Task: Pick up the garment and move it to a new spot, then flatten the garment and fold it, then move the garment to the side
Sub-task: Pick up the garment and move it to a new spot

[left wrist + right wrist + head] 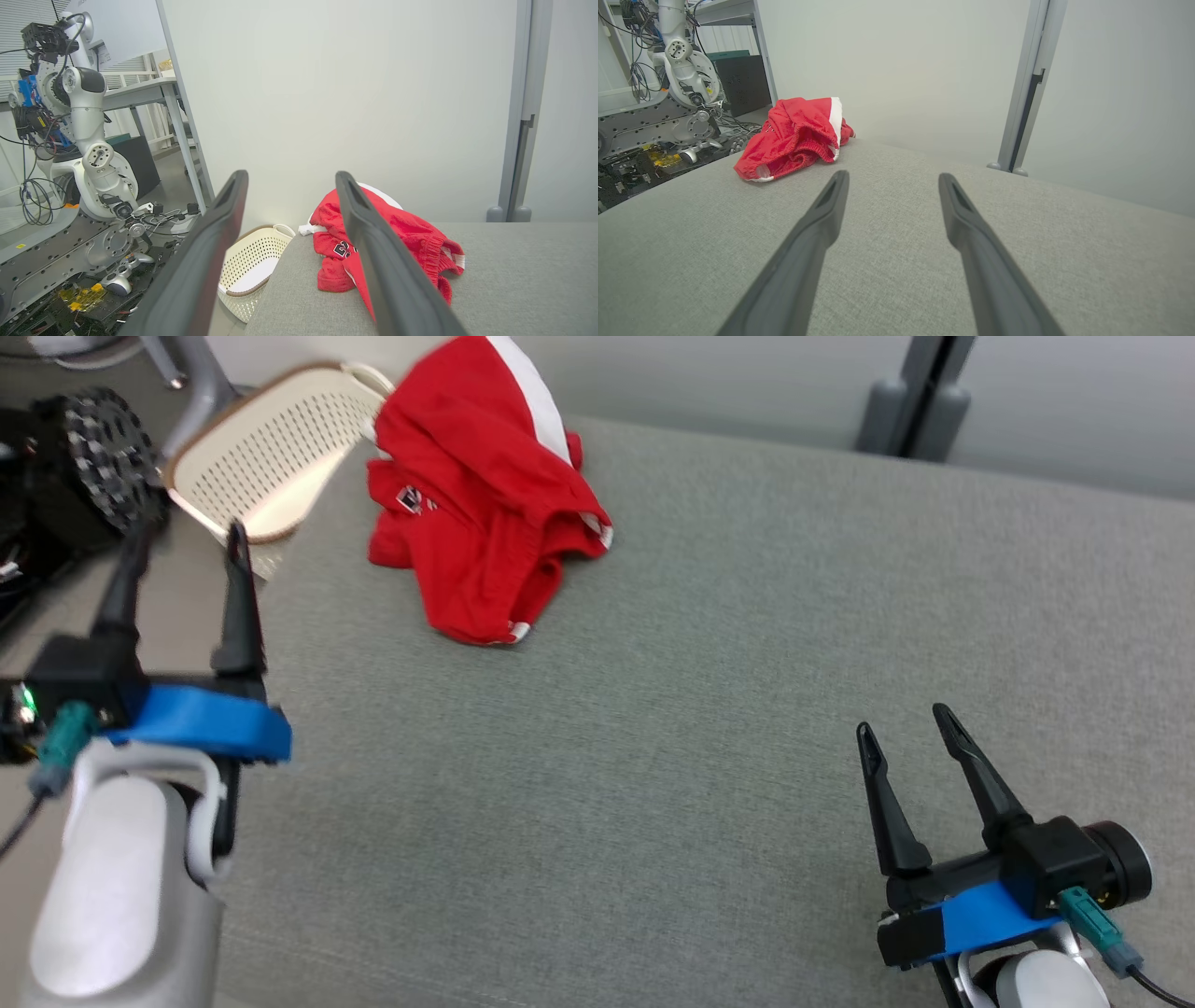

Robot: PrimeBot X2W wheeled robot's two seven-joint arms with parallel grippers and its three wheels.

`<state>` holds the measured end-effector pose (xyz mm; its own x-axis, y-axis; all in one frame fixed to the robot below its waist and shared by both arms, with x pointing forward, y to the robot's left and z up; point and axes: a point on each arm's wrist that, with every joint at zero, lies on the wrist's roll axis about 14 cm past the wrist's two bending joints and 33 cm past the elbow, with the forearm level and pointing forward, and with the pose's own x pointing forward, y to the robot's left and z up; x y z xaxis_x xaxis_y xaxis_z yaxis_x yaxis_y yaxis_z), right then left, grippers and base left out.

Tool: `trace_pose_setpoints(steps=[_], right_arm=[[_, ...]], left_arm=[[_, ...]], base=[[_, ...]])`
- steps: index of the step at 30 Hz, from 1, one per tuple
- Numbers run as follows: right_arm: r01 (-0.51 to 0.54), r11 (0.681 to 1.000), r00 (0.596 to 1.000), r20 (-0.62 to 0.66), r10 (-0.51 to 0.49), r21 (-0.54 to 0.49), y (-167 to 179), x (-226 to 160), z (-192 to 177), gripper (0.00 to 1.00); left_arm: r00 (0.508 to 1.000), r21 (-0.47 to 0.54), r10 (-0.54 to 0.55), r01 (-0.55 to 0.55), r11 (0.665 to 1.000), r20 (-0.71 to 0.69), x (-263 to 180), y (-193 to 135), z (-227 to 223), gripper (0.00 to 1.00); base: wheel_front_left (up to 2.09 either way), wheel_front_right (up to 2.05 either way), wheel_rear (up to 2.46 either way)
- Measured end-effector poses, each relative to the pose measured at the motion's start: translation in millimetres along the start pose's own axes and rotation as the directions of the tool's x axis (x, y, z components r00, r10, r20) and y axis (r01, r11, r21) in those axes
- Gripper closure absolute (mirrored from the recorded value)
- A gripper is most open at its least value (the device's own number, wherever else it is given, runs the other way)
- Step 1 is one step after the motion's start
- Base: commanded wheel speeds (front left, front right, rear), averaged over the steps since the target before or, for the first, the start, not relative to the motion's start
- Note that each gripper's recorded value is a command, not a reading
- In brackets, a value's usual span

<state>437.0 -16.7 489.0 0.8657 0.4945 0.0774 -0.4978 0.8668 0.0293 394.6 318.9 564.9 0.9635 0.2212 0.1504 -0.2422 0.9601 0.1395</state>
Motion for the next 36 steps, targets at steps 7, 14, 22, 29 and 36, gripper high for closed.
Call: trace_pose_setpoints(steps=[7, 14, 22, 29, 36], right_arm=[[0.07, 0.997, 0.996, -0.044, -0.072, -0.037, -36.6, 7.7, -28.9, 0.0], [0.184, 0.975, 0.982, -0.029, -0.189, -0.129, -87.9, 5.6, -32.3, 0.0], [0.249, 0.955, 0.965, -0.043, -0.259, -0.159, -115.7, -3.5, -44.0, 0.0], [0.255, 0.954, 0.963, -0.046, -0.265, -0.156, -119.8, -1.7, -48.6, 0.0], [0.257, 0.956, 0.964, -0.027, -0.263, -0.145, -118.9, 0.0, -41.0, 0.0]], left_arm=[[0.972, 0.08, -0.163, 0.178, 0.981, -0.167, 100.4, -47.3, -23.4, 0.0], [0.83, -0.019, -0.336, 0.367, 0.93, -0.444, 132.8, -131.1, -95.9, 0.0], [0.649, -0.039, -0.344, 0.435, 0.9, -0.678, 111.9, -140.7, -182.9, 0.0], [0.636, -0.048, -0.293, 0.373, 0.926, -0.714, 110.5, -125.6, -207.6, 0.0], [0.726, -0.045, -0.263, 0.305, 0.951, -0.635, 126.4, -115.4, -193.3, 1.0]], base=[[0.0, 0.0, 0.0], [0.0, 0.0, 0.0], [0.0, 0.0, 0.0], [0.0, 0.0, 0.0], [0.0, 0.0, 0.0]])
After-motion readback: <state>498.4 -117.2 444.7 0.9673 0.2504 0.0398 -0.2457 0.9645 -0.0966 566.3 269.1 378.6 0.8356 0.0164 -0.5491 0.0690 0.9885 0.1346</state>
